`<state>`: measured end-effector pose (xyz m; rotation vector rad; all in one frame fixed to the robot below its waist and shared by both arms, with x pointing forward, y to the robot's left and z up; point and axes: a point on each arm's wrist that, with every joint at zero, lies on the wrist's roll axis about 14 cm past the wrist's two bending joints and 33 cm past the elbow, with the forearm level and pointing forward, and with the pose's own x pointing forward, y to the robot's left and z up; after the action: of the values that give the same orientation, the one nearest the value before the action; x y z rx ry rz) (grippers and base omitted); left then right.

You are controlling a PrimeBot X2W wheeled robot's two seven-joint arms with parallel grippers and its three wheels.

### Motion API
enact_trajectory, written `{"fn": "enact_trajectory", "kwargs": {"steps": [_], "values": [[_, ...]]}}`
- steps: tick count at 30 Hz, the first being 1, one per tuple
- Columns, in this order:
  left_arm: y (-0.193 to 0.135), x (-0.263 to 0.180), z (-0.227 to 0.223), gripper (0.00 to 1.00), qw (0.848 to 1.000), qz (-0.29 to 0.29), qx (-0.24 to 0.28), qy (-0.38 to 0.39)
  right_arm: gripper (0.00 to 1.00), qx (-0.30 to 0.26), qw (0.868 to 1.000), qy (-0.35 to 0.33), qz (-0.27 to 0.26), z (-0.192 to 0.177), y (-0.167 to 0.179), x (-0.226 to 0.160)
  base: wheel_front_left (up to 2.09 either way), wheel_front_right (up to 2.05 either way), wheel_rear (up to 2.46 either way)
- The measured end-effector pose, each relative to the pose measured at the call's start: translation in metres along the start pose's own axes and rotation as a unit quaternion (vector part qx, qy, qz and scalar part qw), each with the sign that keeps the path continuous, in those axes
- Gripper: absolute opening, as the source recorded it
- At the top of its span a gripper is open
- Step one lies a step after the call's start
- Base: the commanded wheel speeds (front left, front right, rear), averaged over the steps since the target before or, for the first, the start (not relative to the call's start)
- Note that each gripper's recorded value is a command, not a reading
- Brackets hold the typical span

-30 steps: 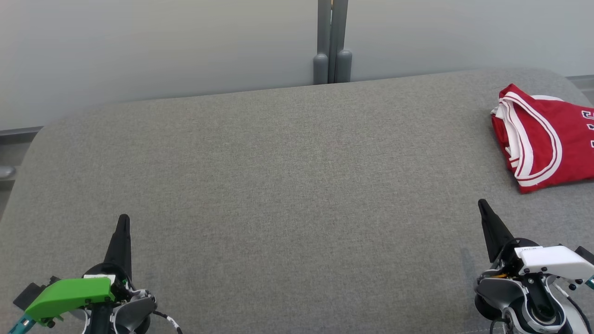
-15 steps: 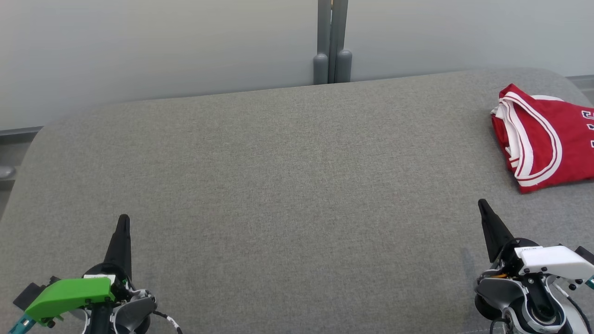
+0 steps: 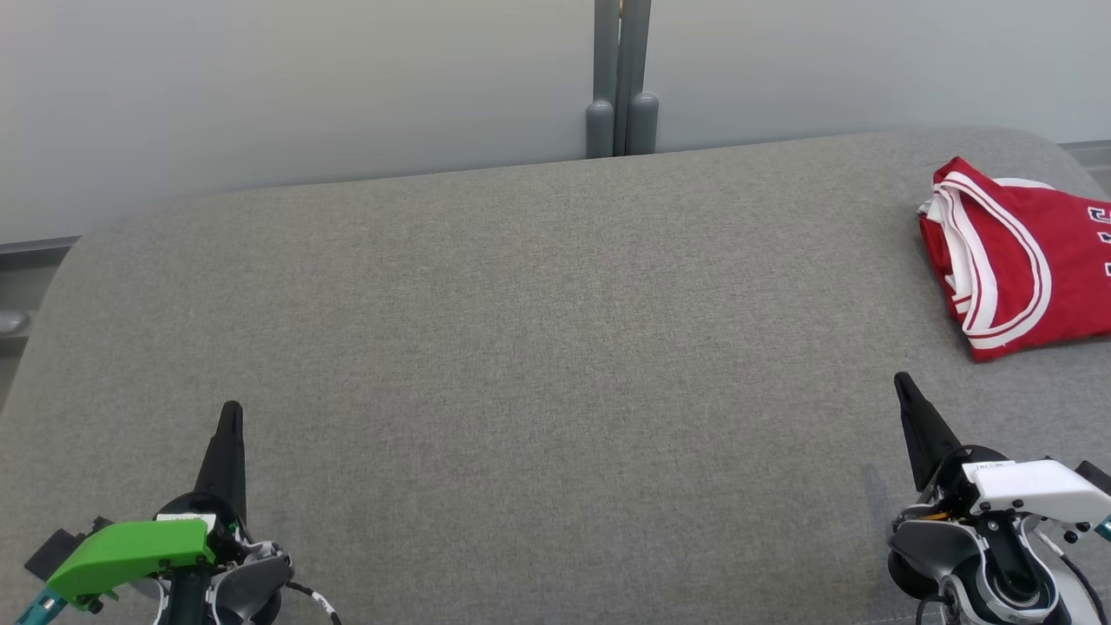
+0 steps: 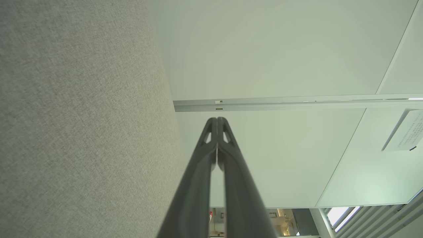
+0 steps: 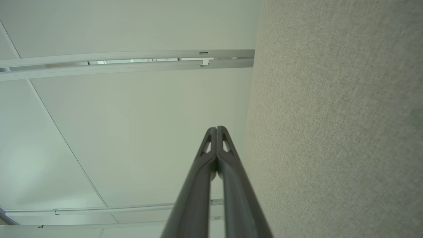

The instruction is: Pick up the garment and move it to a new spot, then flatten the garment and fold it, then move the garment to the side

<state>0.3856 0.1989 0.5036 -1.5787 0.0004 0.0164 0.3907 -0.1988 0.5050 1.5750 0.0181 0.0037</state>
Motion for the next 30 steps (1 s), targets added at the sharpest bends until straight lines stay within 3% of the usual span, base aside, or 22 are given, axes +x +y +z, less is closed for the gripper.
{"fn": "enact_trajectory", "kwargs": {"steps": [30], "values": [[0.0,0.0,0.0,0.0,1.0,0.0,0.0,0.0,0.0,0.0,1.0,0.0,0.0,0.0,0.0,0.0,0.0,0.0,0.0]]}}
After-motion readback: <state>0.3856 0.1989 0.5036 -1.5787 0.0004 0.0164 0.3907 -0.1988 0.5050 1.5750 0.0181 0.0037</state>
